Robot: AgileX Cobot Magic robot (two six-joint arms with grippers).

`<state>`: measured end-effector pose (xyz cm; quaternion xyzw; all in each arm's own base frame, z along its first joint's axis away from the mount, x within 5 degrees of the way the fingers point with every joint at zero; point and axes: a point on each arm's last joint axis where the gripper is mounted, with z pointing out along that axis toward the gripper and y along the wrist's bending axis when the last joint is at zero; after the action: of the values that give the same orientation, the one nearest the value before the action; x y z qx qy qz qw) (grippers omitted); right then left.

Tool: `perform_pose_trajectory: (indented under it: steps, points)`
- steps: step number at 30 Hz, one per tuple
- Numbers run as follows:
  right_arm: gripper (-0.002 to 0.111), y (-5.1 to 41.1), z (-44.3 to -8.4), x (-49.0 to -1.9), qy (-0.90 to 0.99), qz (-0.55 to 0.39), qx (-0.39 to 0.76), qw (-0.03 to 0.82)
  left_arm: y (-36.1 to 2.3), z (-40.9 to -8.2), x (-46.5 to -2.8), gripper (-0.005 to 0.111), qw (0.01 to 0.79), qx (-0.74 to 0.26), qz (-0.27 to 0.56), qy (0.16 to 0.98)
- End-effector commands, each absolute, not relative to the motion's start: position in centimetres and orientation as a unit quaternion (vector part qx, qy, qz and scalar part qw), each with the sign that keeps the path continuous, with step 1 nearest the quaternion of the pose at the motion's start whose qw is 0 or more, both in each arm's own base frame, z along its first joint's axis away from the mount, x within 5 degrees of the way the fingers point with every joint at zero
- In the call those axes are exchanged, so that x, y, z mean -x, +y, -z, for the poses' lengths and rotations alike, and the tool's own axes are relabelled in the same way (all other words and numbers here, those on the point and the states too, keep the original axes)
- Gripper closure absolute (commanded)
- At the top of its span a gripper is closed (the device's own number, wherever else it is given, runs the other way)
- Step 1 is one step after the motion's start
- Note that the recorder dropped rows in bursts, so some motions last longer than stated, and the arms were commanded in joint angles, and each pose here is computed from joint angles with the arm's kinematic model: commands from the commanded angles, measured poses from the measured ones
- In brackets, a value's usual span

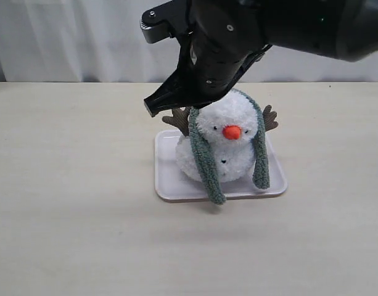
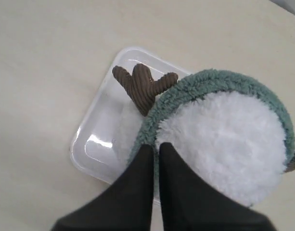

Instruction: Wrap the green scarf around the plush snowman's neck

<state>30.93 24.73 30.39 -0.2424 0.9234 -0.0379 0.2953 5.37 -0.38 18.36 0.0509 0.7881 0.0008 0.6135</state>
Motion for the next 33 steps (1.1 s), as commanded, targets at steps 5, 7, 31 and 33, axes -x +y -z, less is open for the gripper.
perform_pose_trajectory:
  steps: [5,7,31,33]
  points:
    - [0.104,26.2,-28.8,-34.1,0.93,0.101,0.243,0.259,-0.4,-18.4,-5.4,0.107,0.619,-0.054,0.001,0.783]
    - [0.104,26.2,-28.6,-34.7,0.924,0.125,0.239,0.271,-0.4,-18.4,-5.4,0.107,0.619,-0.054,0.001,0.783]
    - [0.104,25.4,-25.6,-37.3,0.932,0.117,0.217,0.267,-0.4,-18.4,-5.4,0.107,0.618,-0.053,0.002,0.784]
    - [0.104,25.5,-25.1,-37.4,0.932,0.12,0.218,0.262,-0.4,-18.4,-5.4,0.107,0.618,-0.053,0.002,0.784]
